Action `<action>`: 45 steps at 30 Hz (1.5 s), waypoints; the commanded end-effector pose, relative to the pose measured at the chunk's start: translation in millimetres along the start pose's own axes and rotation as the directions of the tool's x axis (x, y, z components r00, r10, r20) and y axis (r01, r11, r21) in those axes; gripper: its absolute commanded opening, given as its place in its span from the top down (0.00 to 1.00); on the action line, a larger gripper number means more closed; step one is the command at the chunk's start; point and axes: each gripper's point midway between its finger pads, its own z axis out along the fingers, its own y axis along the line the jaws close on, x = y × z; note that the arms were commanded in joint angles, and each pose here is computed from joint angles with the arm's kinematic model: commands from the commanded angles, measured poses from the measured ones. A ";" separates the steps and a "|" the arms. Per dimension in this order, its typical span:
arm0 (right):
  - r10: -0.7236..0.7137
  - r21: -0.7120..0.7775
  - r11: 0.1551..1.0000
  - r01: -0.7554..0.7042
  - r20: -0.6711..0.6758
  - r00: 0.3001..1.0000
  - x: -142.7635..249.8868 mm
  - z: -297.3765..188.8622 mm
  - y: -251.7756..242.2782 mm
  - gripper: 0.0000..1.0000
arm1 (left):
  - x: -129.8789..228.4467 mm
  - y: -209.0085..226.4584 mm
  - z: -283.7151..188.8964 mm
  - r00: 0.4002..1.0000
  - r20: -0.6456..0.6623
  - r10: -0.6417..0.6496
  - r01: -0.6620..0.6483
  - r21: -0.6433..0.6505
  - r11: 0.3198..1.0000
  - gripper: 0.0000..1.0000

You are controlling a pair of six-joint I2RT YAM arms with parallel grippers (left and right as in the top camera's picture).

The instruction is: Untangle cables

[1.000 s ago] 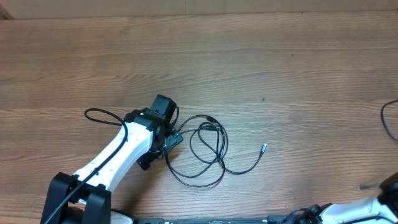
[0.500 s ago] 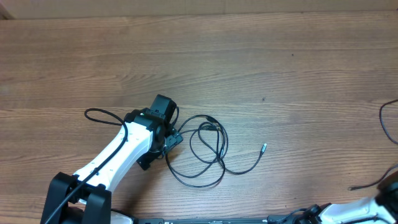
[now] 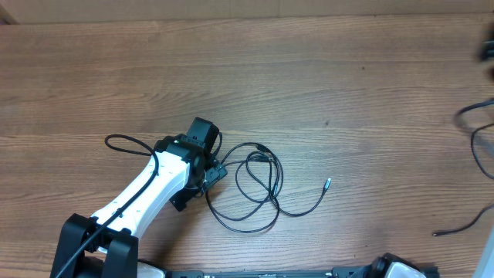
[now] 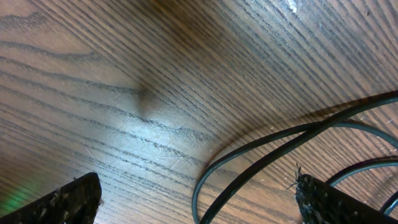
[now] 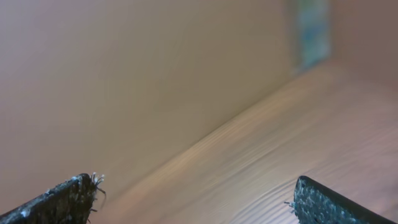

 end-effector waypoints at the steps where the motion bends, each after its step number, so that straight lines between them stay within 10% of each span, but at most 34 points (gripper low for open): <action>1: -0.006 -0.129 0.991 -0.017 -0.177 0.984 50.6 5.4 52.6 0.00 | -5.5 -0.2 -2.7 1.000 0.024 -0.015 0.015 0.000 1.000 0.00; 10: -0.082 -0.010 0.994 0.104 -0.702 0.708 216.1 -2.3 61.9 0.00 | -7.7 -3.2 -2.8 0.999 0.033 -0.017 0.016 0.012 1.000 0.00; 19: -0.107 -0.010 0.973 0.229 -0.903 0.415 327.2 -30.5 39.7 0.00 | -10.2 -8.0 -3.0 0.999 0.043 -0.018 0.017 0.032 0.999 0.00; 30: 0.062 0.094 0.991 0.100 -0.957 0.284 442.3 -51.5 32.4 0.00 | -10.2 -8.0 -3.0 0.999 0.043 -0.017 0.016 0.031 0.999 0.00; 45: 0.011 0.028 0.997 0.077 -0.979 0.204 481.7 -71.5 29.6 0.00 | -28.3 -17.1 -5.1 0.991 0.131 -0.030 0.022 0.063 0.998 0.00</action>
